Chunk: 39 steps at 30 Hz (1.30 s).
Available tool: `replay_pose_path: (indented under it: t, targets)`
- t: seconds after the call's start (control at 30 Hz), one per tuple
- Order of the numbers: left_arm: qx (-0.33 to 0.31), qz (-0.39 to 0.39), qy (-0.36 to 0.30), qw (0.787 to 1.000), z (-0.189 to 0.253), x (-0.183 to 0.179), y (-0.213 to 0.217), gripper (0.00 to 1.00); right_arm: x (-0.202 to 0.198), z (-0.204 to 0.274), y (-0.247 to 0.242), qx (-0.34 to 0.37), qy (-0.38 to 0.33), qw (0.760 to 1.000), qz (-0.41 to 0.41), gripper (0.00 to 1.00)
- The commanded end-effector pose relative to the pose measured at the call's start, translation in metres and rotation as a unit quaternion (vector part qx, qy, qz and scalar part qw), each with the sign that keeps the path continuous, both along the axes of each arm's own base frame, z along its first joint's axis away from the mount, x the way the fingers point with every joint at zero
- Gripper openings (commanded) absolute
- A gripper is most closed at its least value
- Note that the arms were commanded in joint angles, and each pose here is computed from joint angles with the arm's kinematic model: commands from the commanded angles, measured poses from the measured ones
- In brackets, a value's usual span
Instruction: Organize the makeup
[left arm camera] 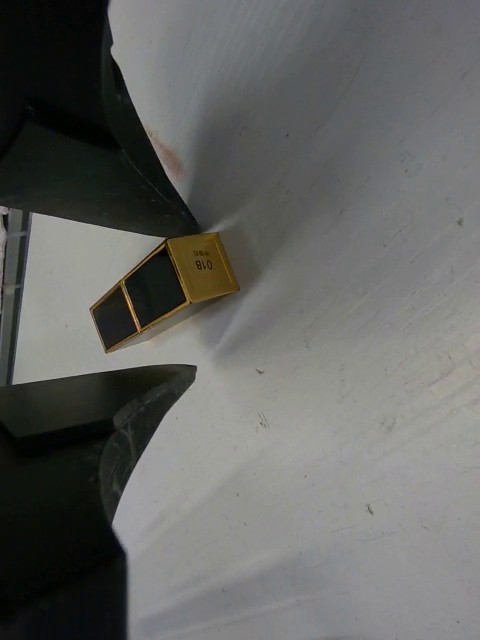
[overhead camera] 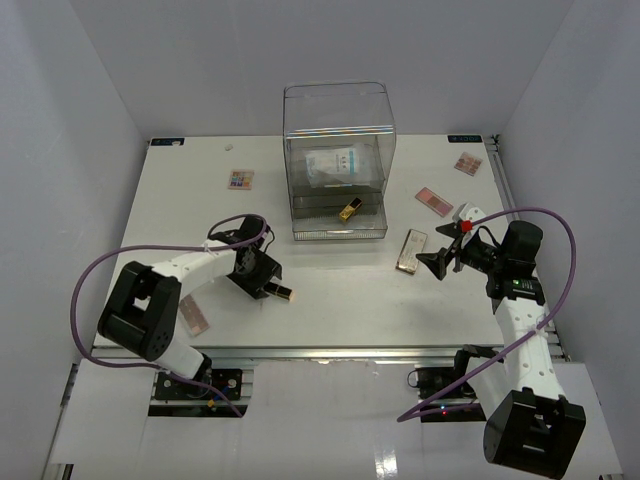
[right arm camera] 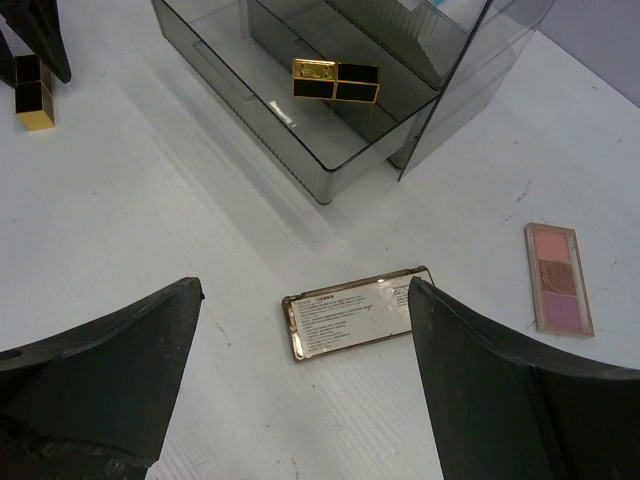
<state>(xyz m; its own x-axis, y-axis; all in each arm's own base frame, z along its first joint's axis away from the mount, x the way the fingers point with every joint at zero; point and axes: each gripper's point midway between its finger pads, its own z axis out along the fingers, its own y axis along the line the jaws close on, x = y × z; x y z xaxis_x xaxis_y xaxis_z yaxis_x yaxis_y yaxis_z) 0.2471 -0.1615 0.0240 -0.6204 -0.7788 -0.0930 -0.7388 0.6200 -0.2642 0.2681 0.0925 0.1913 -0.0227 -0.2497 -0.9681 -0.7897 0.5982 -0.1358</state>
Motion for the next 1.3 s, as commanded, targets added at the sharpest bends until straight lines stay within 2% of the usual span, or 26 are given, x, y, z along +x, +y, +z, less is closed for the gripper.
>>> replay_pose_path:
  t: [0.0, 0.13, 0.2, 0.23, 0.4, 0.5, 0.6, 0.7, 0.73, 0.9, 1.0, 1.13, 1.27]
  targets:
    - [-0.023, 0.002, -0.012, 1.0, 0.009, 0.01, -0.01, 0.57, 0.001, 0.0, 0.001, -0.005, -0.014, 1.0, 0.008, 0.9]
    - [-0.029, -0.016, -0.031, 0.999, 0.02, 0.011, -0.01, 0.41, 0.002, 0.001, 0.0, -0.008, -0.018, 1.0, 0.008, 0.9]
    - [-0.048, -0.035, -0.045, 0.997, 0.033, 0.01, -0.016, 0.25, 0.001, 0.001, 0.0, -0.008, -0.019, 1.0, 0.008, 0.9]
    - [-0.053, -0.043, -0.054, 0.996, 0.039, 0.01, -0.018, 0.21, 0.002, 0.001, 0.0, -0.008, -0.018, 1.0, 0.008, 0.9]
    - [-0.096, -0.117, -0.141, 0.978, 0.085, 0.019, -0.034, 0.09, 0.002, 0.0, 0.0, -0.009, -0.019, 1.0, 0.007, 0.9]
    - [-0.128, -0.176, -0.224, 0.95, 0.122, 0.029, -0.049, 0.03, 0.002, 0.001, 0.0, -0.01, -0.02, 1.0, 0.007, 0.9]
    - [-0.13, -0.27, -0.332, 0.895, 0.163, 0.037, -0.061, 0.0, 0.002, 0.0, -0.001, -0.01, -0.019, 1.0, 0.006, 0.9]
    - [-0.14, -0.297, -0.395, 0.858, 0.198, 0.048, -0.072, 0.0, 0.002, 0.0, -0.001, -0.011, -0.02, 1.0, 0.006, 0.9]
    - [-0.145, -0.294, -0.402, 0.855, 0.204, 0.051, -0.075, 0.0, 0.002, 0.0, -0.001, -0.011, -0.019, 1.0, 0.006, 0.9]
    - [-0.183, -0.224, -0.407, 0.867, 0.218, 0.083, -0.089, 0.0, 0.003, -0.002, -0.002, -0.013, -0.017, 1.0, 0.003, 0.9]
    - [-0.215, -0.15, -0.39, 0.883, 0.217, 0.108, -0.097, 0.0, 0.004, -0.004, -0.003, -0.015, -0.016, 1.0, 0.0, 0.9]
    - [-0.213, -0.069, -0.377, 0.899, 0.206, 0.135, -0.094, 0.01, 0.004, -0.004, -0.003, -0.015, -0.016, 1.0, 0.001, 0.9]
    - [-0.221, 0.012, -0.363, 0.905, 0.194, 0.153, -0.091, 0.07, 0.004, -0.004, -0.002, -0.016, -0.017, 1.0, 0.003, 0.9]
